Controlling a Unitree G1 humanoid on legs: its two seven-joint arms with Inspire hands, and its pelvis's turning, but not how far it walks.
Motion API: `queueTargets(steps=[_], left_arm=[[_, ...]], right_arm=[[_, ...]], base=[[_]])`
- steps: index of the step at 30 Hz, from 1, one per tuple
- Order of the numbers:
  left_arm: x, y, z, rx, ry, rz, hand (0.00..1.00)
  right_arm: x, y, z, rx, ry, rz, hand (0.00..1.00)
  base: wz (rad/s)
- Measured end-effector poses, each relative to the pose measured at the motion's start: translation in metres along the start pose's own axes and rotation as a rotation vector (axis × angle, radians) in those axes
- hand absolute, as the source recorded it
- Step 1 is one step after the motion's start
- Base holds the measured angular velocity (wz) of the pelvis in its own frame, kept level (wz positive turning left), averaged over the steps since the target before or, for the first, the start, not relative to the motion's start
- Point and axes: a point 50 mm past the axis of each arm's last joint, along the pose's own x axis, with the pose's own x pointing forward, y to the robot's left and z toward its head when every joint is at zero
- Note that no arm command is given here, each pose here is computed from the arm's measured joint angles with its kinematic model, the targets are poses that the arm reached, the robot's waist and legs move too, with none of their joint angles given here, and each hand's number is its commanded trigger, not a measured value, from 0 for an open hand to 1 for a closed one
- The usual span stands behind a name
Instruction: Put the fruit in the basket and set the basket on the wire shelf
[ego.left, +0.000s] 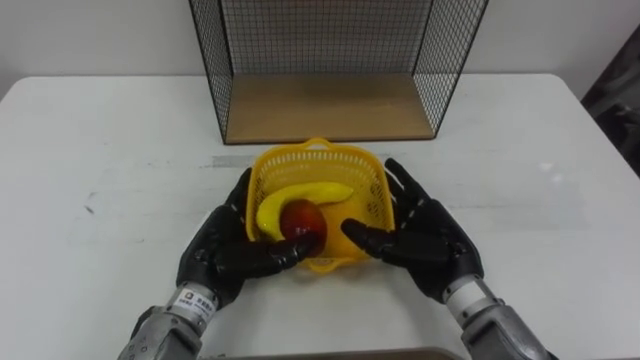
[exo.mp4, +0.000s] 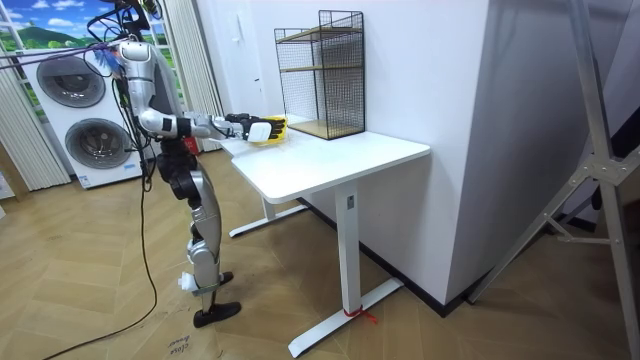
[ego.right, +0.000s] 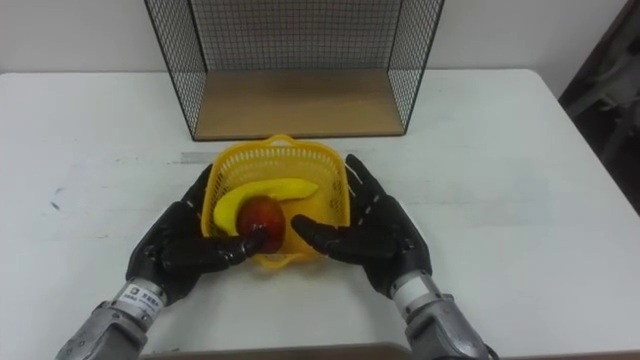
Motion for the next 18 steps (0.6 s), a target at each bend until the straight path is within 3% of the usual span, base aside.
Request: queueTargets(steps=[18], left_arm=[[0.0027, -0.0039, 0.0011, -0.007, -0.013, -0.010, 0.00]], right_arm=[[0.0018, -0.0001, 0.0027, -0.013, -0.014, -0.012, 0.00]], base=[[0.00]])
